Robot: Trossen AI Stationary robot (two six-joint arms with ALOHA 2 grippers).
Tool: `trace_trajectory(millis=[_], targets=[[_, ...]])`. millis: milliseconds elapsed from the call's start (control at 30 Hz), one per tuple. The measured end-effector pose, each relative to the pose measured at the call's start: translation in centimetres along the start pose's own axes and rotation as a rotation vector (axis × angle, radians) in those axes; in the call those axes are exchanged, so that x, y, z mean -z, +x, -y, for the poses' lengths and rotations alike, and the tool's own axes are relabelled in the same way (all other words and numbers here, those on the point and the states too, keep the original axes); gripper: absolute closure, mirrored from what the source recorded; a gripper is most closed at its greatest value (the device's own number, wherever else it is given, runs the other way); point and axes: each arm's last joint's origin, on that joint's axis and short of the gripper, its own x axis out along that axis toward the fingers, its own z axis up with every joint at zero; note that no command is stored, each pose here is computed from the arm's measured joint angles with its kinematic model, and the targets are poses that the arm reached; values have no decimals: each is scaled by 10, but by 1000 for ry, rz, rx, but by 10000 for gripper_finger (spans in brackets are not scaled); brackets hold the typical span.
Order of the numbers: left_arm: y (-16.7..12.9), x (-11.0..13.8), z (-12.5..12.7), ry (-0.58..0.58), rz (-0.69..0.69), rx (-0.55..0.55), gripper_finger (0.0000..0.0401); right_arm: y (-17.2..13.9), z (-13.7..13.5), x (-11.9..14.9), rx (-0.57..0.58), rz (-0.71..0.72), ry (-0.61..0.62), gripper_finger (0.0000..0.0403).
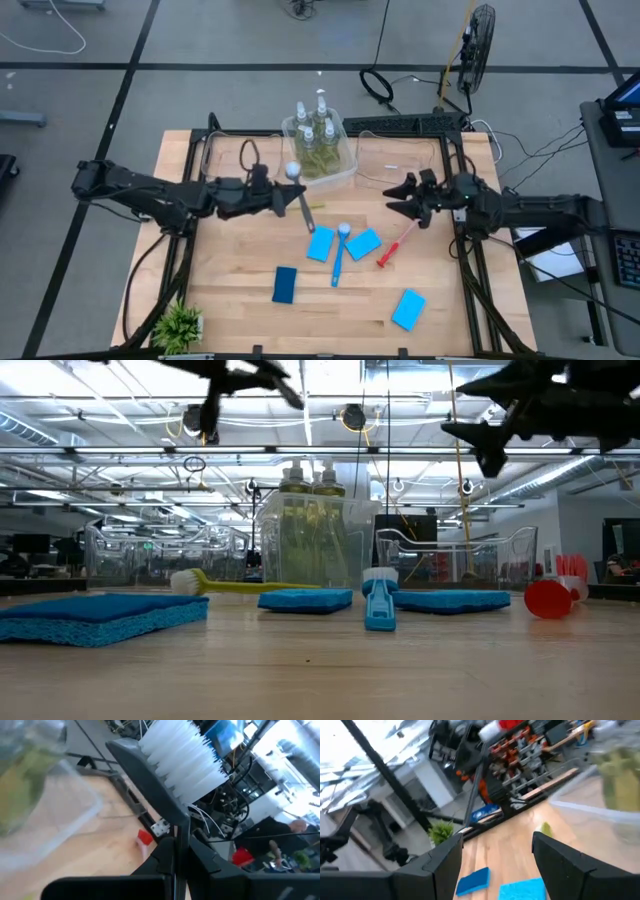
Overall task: Pick & Place Kitchen Sink Supplies
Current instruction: Put the gray dish brush into the right transparent bin
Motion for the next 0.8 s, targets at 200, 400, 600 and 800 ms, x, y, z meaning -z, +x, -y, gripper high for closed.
trace_trajectory(millis=[200, 400, 600, 800], targets=[[36, -13, 18, 112, -12, 41, 381, 25, -8, -21, -55, -42, -47, 177], [67, -19, 30, 184, -48, 100, 381, 44, -11, -33, -69, -63, -58, 176], [94, -22, 36, 230, -97, 134, 381, 57, -8, -33, -85, -111, -63, 176], [114, -22, 38, 268, -123, 143, 381, 65, -6, -33, -107, -148, -39, 155]])
